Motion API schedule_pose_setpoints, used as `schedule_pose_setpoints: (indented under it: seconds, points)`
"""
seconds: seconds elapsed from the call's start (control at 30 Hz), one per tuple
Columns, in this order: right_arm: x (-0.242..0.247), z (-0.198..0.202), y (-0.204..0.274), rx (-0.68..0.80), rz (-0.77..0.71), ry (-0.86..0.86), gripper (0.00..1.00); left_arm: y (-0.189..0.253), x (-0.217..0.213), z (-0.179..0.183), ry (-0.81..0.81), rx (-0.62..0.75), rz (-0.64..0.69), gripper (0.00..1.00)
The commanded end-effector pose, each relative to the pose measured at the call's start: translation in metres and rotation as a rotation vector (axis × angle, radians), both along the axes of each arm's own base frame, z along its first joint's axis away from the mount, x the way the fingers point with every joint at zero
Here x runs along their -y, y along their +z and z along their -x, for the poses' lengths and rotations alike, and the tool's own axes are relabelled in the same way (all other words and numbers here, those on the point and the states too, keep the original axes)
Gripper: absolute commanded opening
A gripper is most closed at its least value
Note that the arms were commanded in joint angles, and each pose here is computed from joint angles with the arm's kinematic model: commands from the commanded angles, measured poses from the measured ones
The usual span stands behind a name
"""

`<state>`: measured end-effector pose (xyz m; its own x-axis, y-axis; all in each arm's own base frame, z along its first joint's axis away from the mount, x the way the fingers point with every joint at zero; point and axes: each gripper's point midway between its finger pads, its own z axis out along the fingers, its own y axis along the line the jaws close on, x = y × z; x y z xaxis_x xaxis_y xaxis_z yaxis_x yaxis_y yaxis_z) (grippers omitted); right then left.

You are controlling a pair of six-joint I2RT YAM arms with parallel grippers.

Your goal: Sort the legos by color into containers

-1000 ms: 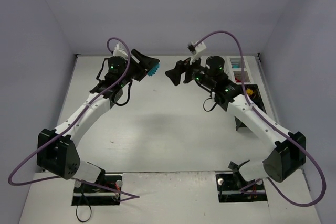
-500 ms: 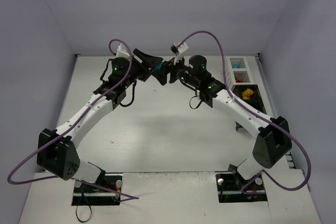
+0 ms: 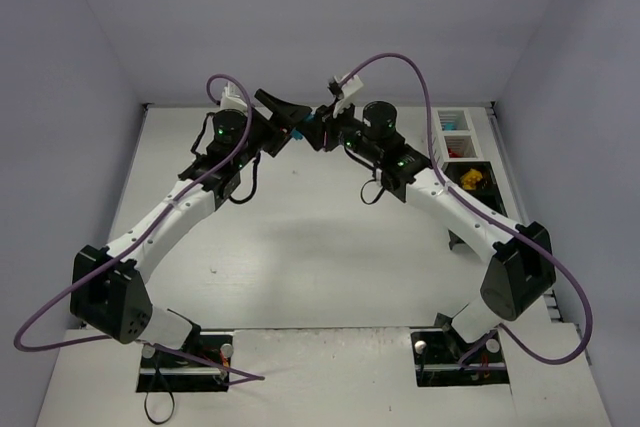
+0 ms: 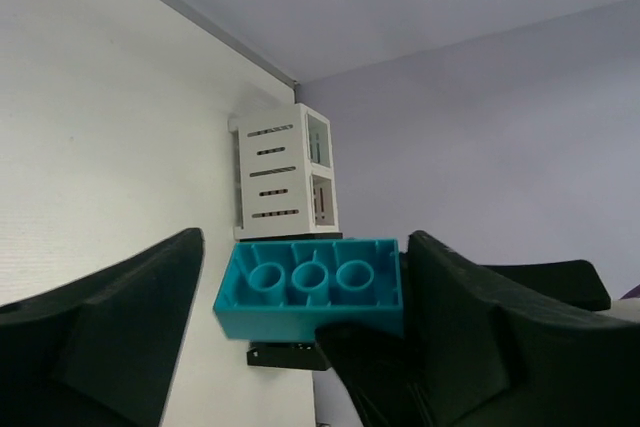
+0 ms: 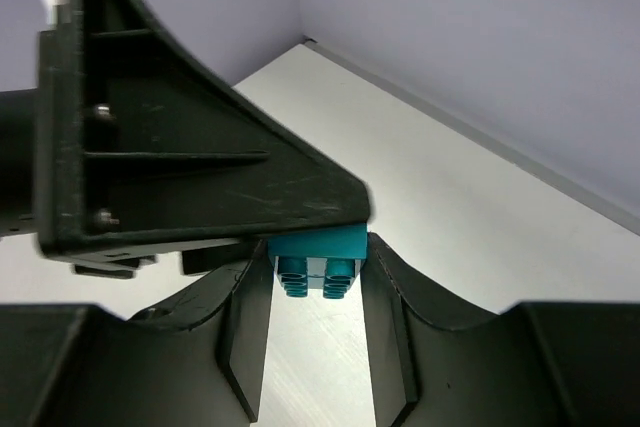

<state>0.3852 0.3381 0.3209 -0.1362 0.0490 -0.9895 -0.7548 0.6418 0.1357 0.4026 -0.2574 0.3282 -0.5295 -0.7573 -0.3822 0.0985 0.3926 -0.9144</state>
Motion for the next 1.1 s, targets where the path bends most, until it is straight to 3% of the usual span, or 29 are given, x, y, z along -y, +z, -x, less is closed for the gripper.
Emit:
schedule_pose_setpoints:
  seconds: [0.0,0.2,0.4,0.53,0.83,1.07]
  points:
    - [0.026,-0.019,0.029,0.097,-0.024,-0.096,0.0,0.037,-0.008,0.0,0.031,0.107,0.009,0.81]
    - [0.101,-0.06,-0.008,0.047,0.094,-0.294,0.0,0.012,-0.051,-0.012,0.15,0.07,-0.096,0.82]
    - [0.246,-0.117,-0.034,0.004,0.204,-0.679,0.0,-0.015,-0.114,0.004,0.255,0.075,-0.431,0.82]
    - [0.306,-0.141,-0.045,-0.024,0.222,-0.814,0.0,-0.041,-0.129,0.029,0.211,0.054,-0.592,0.82]
    - [0.373,-0.178,-0.073,-0.094,0.217,-0.936,0.0,-0.065,-0.156,0.075,0.174,0.009,-0.773,0.82]
    - [0.393,-0.177,-0.105,-0.172,0.226,-0.962,0.0,-0.071,-0.174,0.097,0.204,-0.017,-0.831,0.82]
